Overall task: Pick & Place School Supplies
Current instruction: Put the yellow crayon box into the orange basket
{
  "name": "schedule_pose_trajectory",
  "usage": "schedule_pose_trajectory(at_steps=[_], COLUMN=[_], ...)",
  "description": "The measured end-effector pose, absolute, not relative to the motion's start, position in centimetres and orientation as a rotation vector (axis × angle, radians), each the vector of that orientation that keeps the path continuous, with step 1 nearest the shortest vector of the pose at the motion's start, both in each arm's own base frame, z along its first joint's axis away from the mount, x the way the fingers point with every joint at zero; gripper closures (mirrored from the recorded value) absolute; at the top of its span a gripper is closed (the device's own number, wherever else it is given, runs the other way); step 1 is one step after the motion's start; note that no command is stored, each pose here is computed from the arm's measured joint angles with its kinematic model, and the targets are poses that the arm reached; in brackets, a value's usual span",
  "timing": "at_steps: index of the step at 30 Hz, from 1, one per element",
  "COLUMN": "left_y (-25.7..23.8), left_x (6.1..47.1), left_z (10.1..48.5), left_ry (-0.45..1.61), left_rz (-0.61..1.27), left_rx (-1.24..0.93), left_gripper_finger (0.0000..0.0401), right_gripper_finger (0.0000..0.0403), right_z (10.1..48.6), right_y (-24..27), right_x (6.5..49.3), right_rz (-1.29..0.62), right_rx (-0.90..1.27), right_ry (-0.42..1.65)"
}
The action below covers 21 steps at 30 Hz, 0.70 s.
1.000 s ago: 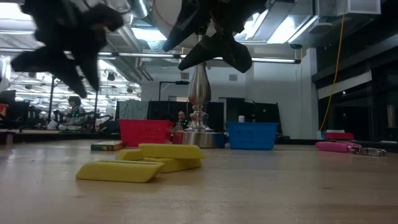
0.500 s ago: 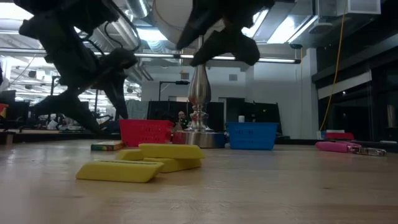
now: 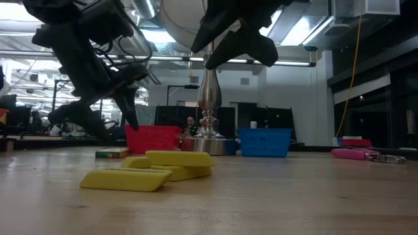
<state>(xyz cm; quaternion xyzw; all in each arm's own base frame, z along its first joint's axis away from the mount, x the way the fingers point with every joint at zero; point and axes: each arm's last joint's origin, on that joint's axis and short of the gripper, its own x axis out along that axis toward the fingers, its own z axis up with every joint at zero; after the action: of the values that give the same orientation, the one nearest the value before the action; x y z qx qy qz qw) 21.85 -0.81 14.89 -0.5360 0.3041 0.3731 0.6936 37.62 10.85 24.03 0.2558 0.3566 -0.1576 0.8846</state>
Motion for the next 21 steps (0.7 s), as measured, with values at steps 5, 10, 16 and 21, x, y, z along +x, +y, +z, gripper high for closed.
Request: schedule_pose_trajectory(at_steps=[5,10,16,21], left_y=[-0.8,-0.8,-0.9,-1.0], left_x=[22.0,22.4,22.3,22.0], left_z=[14.3,13.8,13.6,13.9], left_ry=[0.714,0.732,0.771,0.792], left_rz=[0.838,0.834,0.832,0.805], left_rx=[-1.192,-1.193,-1.177,-1.181], left_gripper_finger=[0.0145,0.0145,0.0146,0.0146], right_gripper_finger=[0.022,0.022,0.022,0.022], right_z=[24.0,24.0,24.0,24.0], right_y=[10.8,10.8,10.8,10.8], right_x=[37.6,37.6,37.5,37.5], right_rz=[-0.341,-0.349,-0.36,-0.363], right_rx=[0.526,0.535,0.544,0.552], right_ry=[0.736,0.735,0.74,0.739])
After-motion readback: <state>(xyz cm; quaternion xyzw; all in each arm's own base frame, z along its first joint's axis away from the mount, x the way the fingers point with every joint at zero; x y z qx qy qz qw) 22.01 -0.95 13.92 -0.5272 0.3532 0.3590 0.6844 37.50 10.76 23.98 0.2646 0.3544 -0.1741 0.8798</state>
